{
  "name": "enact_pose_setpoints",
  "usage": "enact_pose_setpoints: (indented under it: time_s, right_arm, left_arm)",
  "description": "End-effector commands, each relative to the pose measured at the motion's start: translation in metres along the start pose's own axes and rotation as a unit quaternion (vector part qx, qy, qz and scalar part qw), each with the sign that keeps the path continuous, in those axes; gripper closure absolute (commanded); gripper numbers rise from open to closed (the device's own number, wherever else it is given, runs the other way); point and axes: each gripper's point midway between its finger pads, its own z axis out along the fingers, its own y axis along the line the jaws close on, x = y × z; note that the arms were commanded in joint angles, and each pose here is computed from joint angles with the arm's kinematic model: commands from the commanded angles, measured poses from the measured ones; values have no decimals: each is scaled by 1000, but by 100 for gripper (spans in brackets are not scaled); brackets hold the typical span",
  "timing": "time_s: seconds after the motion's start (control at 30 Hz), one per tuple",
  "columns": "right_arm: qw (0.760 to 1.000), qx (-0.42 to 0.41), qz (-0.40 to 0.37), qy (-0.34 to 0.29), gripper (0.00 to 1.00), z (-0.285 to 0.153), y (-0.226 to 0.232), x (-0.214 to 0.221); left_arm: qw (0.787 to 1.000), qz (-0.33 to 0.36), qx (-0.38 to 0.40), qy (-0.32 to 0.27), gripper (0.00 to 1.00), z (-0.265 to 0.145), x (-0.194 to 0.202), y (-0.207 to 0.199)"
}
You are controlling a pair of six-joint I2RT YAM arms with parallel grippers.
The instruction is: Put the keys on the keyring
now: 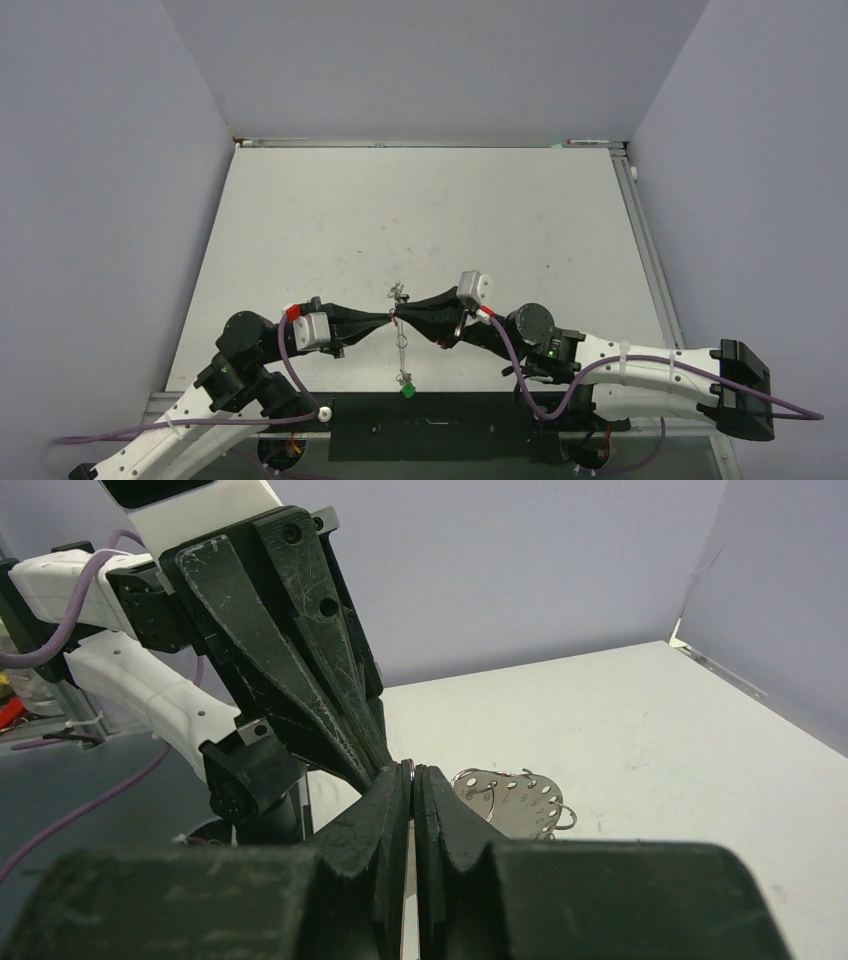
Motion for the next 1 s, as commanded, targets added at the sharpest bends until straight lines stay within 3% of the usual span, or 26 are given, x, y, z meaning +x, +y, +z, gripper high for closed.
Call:
enact_pose_setpoints:
  time_s: [0.0,0.3,0.6,0.83,0.97]
  right_arm:
    - [997,47,1,-54,95,-1,-16,-44]
    - [995,51,9,-80,95,0,-17,-55]
    - [998,53,9,-39,95,5,-17,-42]
    - [994,112,11,-10,95,-4,-37,-39]
    - [990,143,4,17,95,-11,-48,-33]
  left_arm:
    - [1000,14,-4,-17,100,0,-12,2]
    - [1000,6,4,-9,100,2,-8,0]
    - [999,16,-32,-11,100,-2,-10,12]
    - [994,32,-99,-12,47,-11,-15,34]
    - [989,42,-140,-18,39,-19,-18,46]
